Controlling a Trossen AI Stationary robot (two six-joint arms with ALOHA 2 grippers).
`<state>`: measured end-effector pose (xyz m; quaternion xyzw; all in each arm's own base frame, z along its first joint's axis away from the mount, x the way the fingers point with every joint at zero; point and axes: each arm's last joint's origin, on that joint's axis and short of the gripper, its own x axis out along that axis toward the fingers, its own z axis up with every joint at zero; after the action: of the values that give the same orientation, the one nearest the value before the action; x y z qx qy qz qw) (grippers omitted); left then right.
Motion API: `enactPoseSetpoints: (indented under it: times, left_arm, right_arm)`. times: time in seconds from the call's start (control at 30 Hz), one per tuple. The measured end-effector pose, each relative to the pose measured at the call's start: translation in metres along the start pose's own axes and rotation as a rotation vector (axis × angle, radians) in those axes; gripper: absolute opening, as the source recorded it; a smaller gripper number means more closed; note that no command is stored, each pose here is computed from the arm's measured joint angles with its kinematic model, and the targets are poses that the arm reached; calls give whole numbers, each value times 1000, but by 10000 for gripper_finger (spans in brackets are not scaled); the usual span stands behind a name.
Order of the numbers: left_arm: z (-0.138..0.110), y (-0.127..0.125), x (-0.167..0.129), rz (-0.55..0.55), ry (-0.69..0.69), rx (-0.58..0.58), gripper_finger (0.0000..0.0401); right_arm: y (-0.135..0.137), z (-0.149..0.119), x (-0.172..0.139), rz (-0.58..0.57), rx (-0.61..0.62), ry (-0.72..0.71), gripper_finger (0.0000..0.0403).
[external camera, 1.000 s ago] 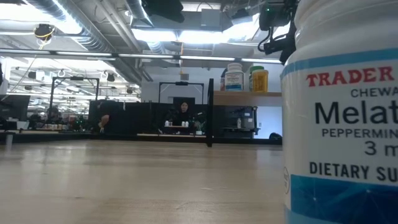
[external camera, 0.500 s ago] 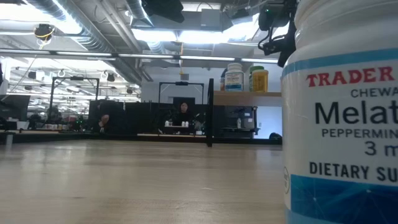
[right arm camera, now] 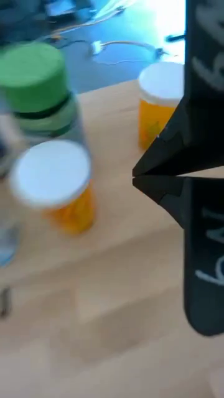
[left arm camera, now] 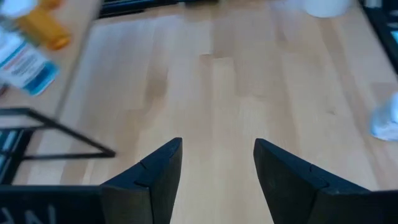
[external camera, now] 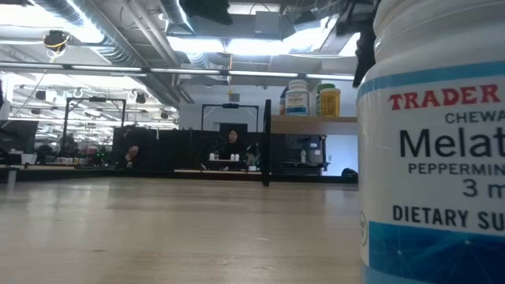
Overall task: Pick and place medicine bottles onto shelf by color
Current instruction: Put the white medicine bottle on the shelf
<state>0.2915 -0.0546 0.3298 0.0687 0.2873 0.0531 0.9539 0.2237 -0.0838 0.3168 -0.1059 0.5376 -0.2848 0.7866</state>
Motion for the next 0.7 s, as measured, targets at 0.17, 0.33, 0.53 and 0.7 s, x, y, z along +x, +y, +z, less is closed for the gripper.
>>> enactPoseSetpoints:
  times: [0.17, 0.33, 0.53, 0.7]
  left_arm:
    - [-2, -21, 5, -95, 5, 66, 193]
    - [-4, -47, 12, -150, -4, 83, 193]
    - [-10, -68, 14, -137, 16, 43, 193]
    - [-12, -80, 9, -146, 9, 36, 193]
  right_arm:
    - [33, -5, -41, 141, -70, -154, 5]
    - [71, -12, -71, 367, -172, -246, 5]
    - [109, -19, -98, 534, -216, -328, 5]
    - [131, -17, -114, 731, -212, -388, 12]
